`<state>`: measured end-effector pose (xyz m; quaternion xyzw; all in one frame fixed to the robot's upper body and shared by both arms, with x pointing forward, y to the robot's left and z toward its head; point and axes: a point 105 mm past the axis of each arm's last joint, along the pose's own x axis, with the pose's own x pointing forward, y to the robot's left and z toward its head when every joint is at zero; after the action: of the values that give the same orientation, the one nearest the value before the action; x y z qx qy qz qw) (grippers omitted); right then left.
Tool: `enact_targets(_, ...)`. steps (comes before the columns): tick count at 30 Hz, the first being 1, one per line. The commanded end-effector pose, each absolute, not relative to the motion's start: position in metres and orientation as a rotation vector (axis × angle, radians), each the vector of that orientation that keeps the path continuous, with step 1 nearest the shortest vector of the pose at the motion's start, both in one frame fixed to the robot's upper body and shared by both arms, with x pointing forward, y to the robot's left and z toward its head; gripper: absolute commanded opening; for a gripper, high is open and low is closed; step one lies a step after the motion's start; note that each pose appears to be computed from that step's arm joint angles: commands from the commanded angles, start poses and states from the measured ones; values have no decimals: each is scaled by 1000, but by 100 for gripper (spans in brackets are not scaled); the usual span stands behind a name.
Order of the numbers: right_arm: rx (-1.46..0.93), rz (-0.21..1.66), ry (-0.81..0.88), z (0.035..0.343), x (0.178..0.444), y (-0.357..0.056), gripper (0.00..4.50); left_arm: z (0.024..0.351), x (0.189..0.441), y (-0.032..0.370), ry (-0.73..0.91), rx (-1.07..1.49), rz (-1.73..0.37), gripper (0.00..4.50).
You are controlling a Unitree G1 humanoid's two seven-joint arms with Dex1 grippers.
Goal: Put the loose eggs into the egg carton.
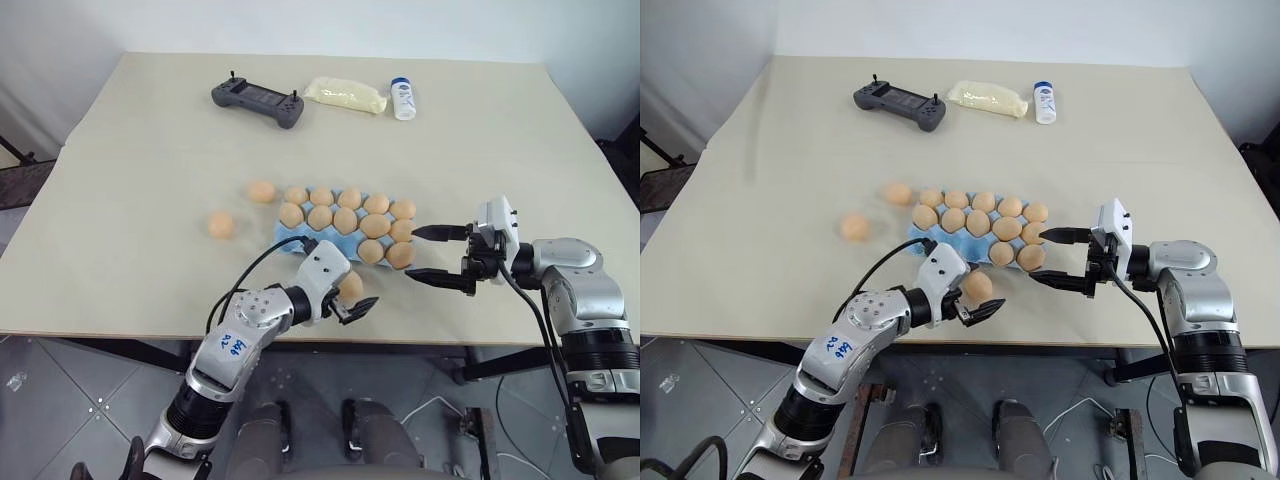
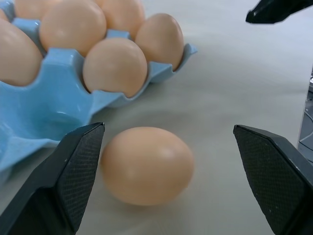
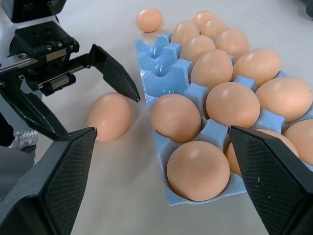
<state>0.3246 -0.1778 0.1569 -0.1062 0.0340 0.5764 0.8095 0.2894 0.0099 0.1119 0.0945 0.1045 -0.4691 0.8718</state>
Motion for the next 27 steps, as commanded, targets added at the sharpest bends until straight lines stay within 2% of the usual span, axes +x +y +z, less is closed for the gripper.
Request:
enact_targets(1, -258, 1222, 28, 170, 322, -182, 450, 114, 290, 3, 215, 191, -1003, 449)
enact_targets(16, -244, 1253, 2, 168, 314, -183, 450, 106, 302, -3, 247, 167, -980, 449)
enact_targets(17, -248, 1251, 8, 168, 314, -183, 450, 106, 302, -3, 248, 166, -980, 409)
enact_targets(23, -253, 1238, 17, 166, 315, -184, 450, 107, 304, -3, 232, 166, -968, 243)
enact_targets(27, -252, 1235, 17, 166, 315, -183, 450, 112, 305, 0, 213, 168, -952, 221)
